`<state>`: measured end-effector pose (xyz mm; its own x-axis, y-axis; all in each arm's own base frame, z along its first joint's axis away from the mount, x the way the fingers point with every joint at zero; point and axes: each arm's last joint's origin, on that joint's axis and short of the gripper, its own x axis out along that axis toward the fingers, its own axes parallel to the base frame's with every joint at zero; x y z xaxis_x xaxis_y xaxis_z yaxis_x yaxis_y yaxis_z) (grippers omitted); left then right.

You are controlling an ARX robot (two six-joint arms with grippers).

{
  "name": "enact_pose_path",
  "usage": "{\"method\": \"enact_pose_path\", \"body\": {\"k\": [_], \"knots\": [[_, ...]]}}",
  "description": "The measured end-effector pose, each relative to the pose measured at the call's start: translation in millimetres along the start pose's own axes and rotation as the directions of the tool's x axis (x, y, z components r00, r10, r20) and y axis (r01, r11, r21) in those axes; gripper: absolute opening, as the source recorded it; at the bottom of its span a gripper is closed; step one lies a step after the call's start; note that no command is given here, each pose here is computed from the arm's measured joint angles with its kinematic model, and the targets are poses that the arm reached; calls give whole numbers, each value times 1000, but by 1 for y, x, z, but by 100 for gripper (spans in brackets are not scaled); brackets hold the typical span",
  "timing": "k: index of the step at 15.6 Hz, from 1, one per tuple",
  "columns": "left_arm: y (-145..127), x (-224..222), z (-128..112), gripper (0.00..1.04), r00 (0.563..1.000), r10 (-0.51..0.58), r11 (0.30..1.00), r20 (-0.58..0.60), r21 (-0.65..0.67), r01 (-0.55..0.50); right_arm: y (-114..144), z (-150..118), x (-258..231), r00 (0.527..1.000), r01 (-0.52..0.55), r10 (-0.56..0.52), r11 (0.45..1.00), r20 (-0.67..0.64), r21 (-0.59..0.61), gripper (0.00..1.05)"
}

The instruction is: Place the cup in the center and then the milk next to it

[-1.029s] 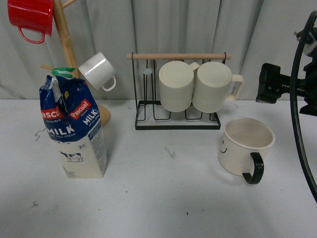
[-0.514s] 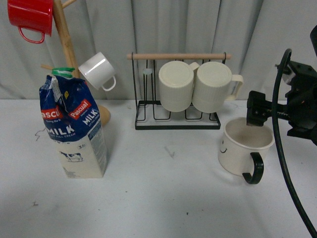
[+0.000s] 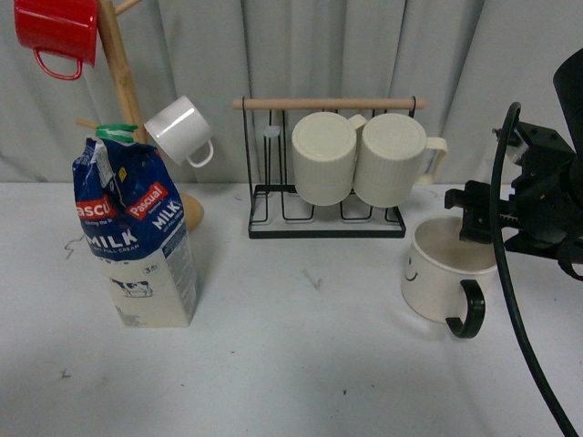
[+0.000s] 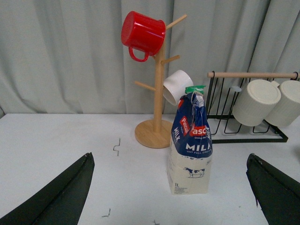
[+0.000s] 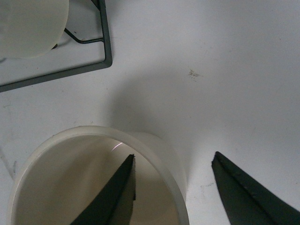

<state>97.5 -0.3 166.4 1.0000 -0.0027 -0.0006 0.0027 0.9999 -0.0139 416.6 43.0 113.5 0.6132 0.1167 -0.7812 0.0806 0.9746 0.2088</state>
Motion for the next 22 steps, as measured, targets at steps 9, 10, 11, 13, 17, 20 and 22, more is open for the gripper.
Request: {"method": "enact_pose_path", "body": {"k": [9, 10, 11, 13, 17, 20, 22], "knots": [[0, 0, 0, 98, 1000, 0, 1000, 0, 0, 0, 13, -1, -27, 998, -58, 58, 998, 5, -38, 3], [0, 0, 0, 98, 1000, 0, 1000, 0, 0, 0, 23, 1, -41, 995, -92, 94, 993, 19, -70, 3], [0, 0, 0, 98, 1000, 0, 1000, 0, 0, 0, 35, 4, -52, 991, -125, 129, 986, 33, -111, 3], [0, 0, 0, 98, 1000, 0, 1000, 0, 0, 0, 51, 3, -54, 989, -146, 149, 968, -1, -205, 3], [0, 0, 0, 98, 1000, 0, 1000, 0, 0, 0, 65, 8, -36, 993, -113, 100, 922, -56, -371, 3], [0, 0, 0, 98, 1000, 0, 1000, 0, 0, 0, 88, 3, -30, 989, -148, 125, 884, -83, -444, 3], [0, 0, 0, 98, 1000, 0, 1000, 0, 0, 0, 95, -6, -25, 985, -170, 141, 870, -97, -462, 3]]}}
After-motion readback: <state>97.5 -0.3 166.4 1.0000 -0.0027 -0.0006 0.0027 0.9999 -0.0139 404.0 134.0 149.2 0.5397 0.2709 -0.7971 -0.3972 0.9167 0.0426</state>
